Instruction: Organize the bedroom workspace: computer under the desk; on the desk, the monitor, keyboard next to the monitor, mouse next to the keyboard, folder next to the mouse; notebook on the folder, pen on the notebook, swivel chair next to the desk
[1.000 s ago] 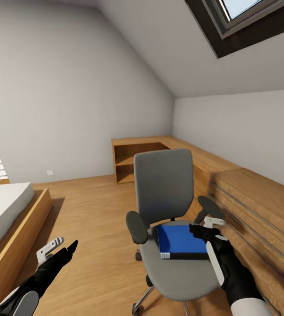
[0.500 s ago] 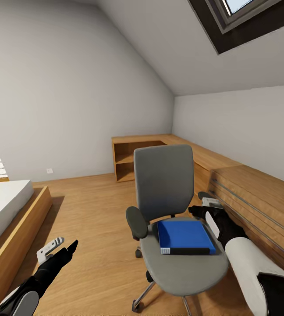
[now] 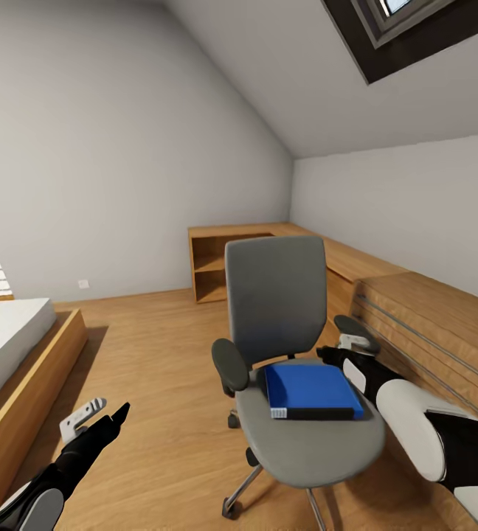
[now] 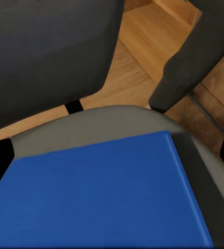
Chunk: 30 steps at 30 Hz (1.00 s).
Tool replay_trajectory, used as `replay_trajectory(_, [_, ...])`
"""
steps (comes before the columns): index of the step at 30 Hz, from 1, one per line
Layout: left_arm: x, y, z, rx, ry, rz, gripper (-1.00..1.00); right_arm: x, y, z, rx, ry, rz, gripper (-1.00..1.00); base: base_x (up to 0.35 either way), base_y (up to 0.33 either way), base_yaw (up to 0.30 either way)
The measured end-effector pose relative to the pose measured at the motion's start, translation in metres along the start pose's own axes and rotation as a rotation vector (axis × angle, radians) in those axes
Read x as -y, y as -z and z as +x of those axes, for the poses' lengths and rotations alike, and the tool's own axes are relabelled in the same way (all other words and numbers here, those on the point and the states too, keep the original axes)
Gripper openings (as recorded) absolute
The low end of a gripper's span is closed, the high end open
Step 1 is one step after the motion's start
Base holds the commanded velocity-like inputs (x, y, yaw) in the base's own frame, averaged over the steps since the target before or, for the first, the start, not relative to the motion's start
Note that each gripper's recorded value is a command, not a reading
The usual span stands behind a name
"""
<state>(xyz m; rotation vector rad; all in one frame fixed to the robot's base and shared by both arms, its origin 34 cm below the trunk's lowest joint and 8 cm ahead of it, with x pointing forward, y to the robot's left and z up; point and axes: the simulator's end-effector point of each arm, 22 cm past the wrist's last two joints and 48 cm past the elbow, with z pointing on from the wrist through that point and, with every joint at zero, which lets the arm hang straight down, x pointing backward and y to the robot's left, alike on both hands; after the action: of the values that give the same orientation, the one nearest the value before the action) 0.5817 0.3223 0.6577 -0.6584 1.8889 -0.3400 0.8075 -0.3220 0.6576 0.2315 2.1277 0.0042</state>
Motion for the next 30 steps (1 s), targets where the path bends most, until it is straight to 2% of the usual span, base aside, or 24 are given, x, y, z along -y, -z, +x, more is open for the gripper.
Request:
replay_trajectory(11, [-0.013,-0.005,0.019,0.001,-0.001,0.001,1.0,0.006,-0.009,0.025,-0.002,-0.002,0.003,1.0,0.0,0.0,0.0])
replay_trajectory(17, [-0.013,-0.005,0.019,0.0,-0.004,0.003,1.0,0.007,-0.009,0.025,-0.002,-0.003,0.004,1.0,0.0,0.0,0.0])
replay_trajectory(21, [-0.015,-0.005,0.018,0.008,-0.041,-0.009,1.0,0.005,-0.008,0.025,-0.002,-0.003,0.002,1.0,0.209,0.0,0.0])
replay_trajectory(30, [-0.016,-0.005,0.019,0.009,-0.048,-0.013,1.0,-0.002,-0.009,0.028,-0.006,-0.001,-0.007,1.0,0.148,0.0,0.0])
